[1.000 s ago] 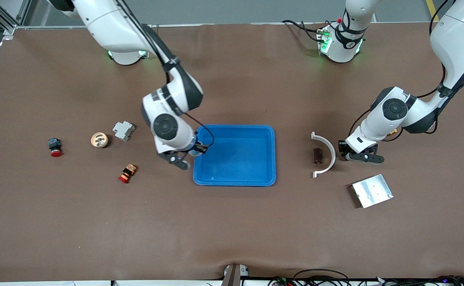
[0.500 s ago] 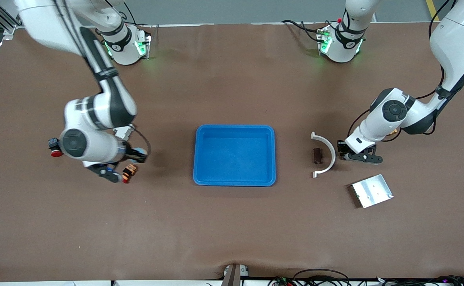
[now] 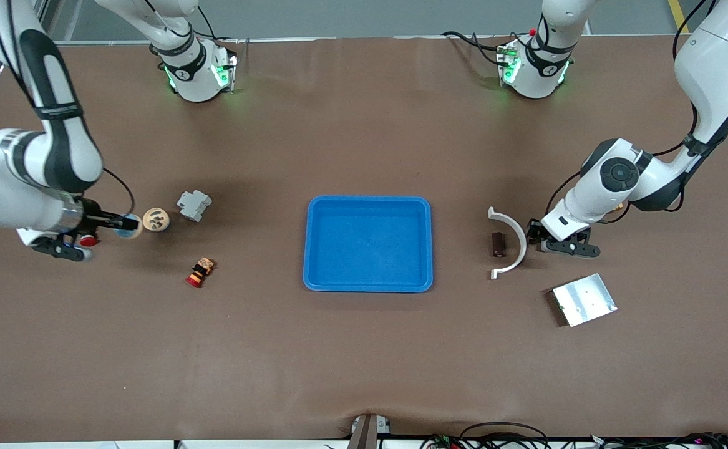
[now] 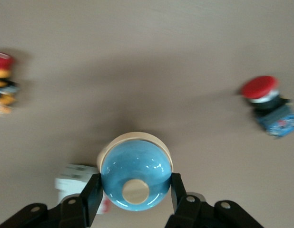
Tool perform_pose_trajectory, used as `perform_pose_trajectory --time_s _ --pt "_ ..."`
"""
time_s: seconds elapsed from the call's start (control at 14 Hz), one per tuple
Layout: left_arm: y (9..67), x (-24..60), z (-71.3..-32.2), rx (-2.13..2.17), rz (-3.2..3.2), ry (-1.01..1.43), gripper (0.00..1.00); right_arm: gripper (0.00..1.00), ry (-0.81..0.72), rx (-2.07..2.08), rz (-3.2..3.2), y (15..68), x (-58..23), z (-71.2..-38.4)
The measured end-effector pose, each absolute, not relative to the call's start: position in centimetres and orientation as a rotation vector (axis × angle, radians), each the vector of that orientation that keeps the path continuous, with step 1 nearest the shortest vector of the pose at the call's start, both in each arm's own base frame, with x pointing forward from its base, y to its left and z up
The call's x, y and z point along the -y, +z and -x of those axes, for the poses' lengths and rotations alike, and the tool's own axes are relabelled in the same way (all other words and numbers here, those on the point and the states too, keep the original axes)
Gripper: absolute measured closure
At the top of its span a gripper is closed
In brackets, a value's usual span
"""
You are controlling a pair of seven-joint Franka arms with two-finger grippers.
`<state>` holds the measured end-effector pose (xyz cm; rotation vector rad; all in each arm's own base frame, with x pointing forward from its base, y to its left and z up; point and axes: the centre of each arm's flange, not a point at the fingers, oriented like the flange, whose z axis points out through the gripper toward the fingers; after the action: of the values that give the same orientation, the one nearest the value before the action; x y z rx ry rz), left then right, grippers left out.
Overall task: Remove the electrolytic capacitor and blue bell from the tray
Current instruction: 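Carry the capacitor toward the arc while the right gripper carries the bell out, then set the capacitor by the arc while the right gripper sets the bell down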
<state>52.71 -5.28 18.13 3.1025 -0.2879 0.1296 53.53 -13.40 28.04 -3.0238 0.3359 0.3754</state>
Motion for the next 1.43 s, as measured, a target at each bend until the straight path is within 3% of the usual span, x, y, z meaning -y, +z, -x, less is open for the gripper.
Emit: perform_pose_trajectory --time_s 0.14,0.21,0.79,1.43 --pt "18.1 5.3 -52.7 0.289 -3.102 0.13 0.01 0.37 0.382 -0.291 3.001 27.1 17.6 -51.5" --pt "18.1 5.3 -52.7 0.29 -3.102 0.13 0.0 0.37 0.382 -0.288 2.993 26.7 19.0 -50.7" --pt "18.0 4.5 -52.9 0.332 -3.106 0.129 0.0 0.37 0.408 -0.297 2.983 22.7 17.8 -47.6" --pt "19.3 2.1 -54.9 0.322 -3.127 0.189 0.0 0.37 0.458 -0.33 2.964 22.1 17.9 -46.7"
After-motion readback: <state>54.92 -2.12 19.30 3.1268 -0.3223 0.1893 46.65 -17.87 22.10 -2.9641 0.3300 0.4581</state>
